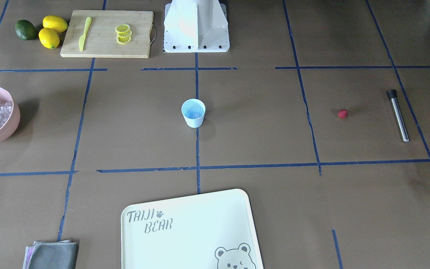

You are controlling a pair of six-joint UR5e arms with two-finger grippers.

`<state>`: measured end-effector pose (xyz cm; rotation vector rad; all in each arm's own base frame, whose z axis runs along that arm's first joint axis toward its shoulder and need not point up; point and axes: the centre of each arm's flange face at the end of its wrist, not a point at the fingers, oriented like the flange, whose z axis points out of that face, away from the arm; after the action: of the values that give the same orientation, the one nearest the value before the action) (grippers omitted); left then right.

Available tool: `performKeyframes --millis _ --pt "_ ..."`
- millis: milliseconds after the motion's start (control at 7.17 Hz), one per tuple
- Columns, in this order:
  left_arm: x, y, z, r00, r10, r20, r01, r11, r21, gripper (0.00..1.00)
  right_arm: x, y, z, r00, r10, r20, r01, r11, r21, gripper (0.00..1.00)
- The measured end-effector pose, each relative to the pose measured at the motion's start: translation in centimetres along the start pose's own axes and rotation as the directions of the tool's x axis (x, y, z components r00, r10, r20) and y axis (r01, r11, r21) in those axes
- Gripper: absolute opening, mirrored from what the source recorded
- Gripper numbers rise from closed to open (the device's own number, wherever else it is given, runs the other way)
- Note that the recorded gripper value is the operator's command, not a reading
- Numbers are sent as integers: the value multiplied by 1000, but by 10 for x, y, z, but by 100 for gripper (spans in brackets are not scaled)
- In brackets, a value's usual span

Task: Mash ice and strawberries in cup
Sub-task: 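Return the right gripper to the bowl and grasp another ice cube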

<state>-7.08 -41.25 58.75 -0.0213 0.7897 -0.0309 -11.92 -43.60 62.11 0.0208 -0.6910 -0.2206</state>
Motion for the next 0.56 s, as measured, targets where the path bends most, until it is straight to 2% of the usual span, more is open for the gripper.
performKeyframes --millis 140,279,558 --pt "0 0 0 1000 0 0 0 1000 -1 100 -1 -1 1 1000 -2 0 2 1000 -1 20" --pt "0 0 0 1000 0 0 0 1000 -1 100 -3 -3 0 1000 -7 1 7 1000 3 3" --pt "0 0 0 1000 0 0 0 1000 -1 100 -8 -10 -3 1000 -17 1 17 1000 12 0"
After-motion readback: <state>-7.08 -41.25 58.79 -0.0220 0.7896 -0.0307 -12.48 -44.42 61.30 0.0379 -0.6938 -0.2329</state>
